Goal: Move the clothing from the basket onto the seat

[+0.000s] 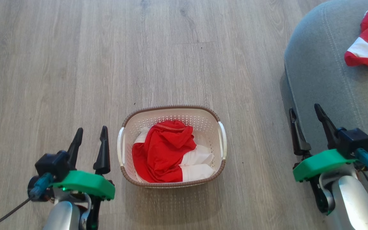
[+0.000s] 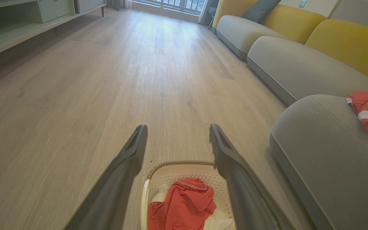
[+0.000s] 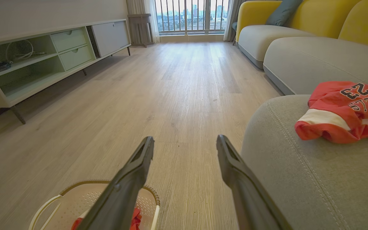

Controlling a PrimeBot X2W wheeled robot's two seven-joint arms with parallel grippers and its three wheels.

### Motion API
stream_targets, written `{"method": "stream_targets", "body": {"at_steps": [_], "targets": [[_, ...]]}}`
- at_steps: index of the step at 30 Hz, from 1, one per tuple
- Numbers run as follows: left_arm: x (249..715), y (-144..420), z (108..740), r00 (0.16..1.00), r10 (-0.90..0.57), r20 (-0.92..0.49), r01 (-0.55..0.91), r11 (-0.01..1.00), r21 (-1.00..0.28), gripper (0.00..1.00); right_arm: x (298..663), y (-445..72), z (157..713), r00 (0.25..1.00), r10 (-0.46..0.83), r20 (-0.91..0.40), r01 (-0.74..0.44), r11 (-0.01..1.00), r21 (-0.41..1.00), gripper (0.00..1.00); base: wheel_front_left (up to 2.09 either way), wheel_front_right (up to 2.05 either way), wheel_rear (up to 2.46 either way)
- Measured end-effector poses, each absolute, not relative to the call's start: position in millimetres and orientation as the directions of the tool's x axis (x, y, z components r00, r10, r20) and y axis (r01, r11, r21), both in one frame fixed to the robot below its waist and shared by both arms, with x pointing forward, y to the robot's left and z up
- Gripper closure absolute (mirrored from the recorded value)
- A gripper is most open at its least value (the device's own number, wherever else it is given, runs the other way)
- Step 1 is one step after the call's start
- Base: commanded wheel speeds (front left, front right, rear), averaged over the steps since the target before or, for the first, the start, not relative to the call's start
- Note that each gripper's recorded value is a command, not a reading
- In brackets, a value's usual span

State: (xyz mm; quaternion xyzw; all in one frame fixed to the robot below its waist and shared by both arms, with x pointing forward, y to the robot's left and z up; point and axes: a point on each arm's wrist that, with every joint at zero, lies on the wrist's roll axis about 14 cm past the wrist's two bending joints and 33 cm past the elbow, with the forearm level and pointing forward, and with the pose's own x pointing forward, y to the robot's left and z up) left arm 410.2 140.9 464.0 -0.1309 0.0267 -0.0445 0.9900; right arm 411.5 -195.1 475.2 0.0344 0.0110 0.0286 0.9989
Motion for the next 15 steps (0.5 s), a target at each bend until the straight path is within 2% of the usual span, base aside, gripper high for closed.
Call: {"method": "stream_targets", "body": {"at_steps": [15], "targets": [[410.0, 141.1, 465.3, 0.995, -0.094, -0.037, 0.081, 0.962, -0.261, 0.0, 412.0, -193.2, 475.0, 0.998, 0.059, -0.02, -0.057, 0.996, 0.075, 0.0, 0.0, 0.0, 0.0]]}}
